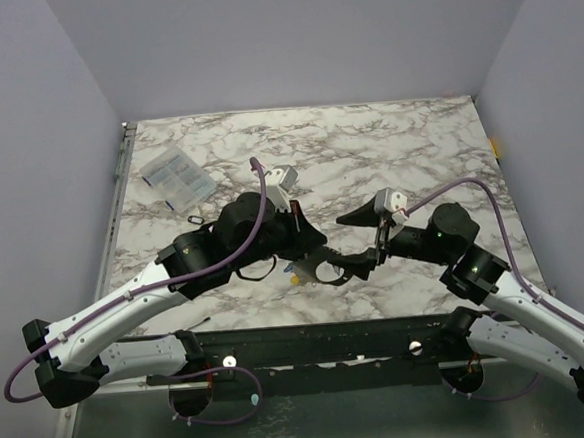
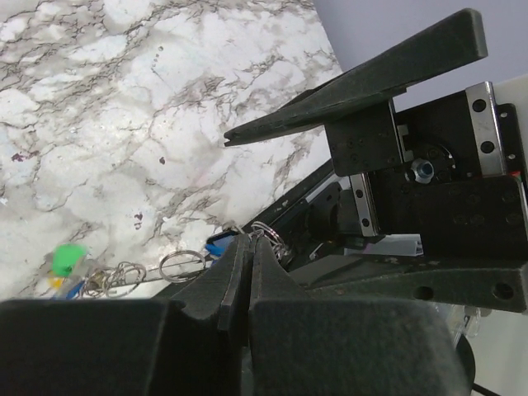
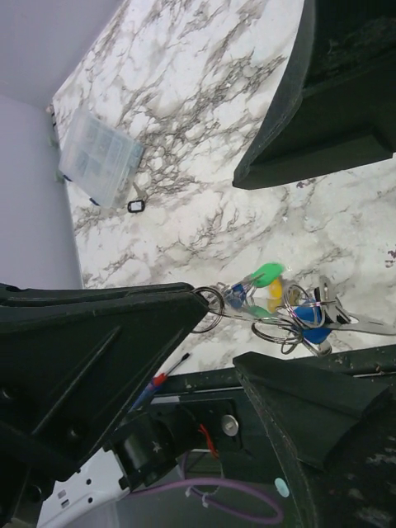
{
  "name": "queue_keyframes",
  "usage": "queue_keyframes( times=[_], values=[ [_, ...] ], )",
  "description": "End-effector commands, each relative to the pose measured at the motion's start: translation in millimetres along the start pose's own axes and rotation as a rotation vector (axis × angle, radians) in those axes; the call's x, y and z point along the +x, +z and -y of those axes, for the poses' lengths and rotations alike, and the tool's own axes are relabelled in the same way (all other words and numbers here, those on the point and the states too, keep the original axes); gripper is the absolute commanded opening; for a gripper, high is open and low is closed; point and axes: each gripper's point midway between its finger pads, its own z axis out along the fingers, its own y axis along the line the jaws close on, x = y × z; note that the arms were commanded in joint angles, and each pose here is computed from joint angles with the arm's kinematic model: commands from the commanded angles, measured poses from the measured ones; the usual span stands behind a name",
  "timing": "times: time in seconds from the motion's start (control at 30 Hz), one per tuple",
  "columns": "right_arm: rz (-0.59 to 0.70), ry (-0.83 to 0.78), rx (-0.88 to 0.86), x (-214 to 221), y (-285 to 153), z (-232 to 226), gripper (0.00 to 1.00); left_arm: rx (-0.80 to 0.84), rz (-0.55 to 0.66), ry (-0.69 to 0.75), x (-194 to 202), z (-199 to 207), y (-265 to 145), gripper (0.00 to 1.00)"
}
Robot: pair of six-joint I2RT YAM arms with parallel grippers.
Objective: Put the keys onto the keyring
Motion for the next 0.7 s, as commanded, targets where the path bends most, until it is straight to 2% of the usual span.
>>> queue_keyframes(
  times=[0.0,0.17,0.4,0.67],
  values=[
    [0.058,-0.004,-0.039,-17,8,-3,0.87,-0.022,0.029,-0.050,-8,2,-3,0.00],
    [0.018,-0.009,-0.073,-10,14,-5,0.78,-0.051,0.034,-0.063,-6,-5,-1,0.00],
    [-0.007,-0.018,-0.125,2,15,-13,0.77,-0.090,0.019,-0.063,-2,-13,2,0.00],
    [0.014,-0.014,-0.167,-2,22,-16,0.63,-0.093,0.009,-0.076,0,-12,4,0.00]
  ],
)
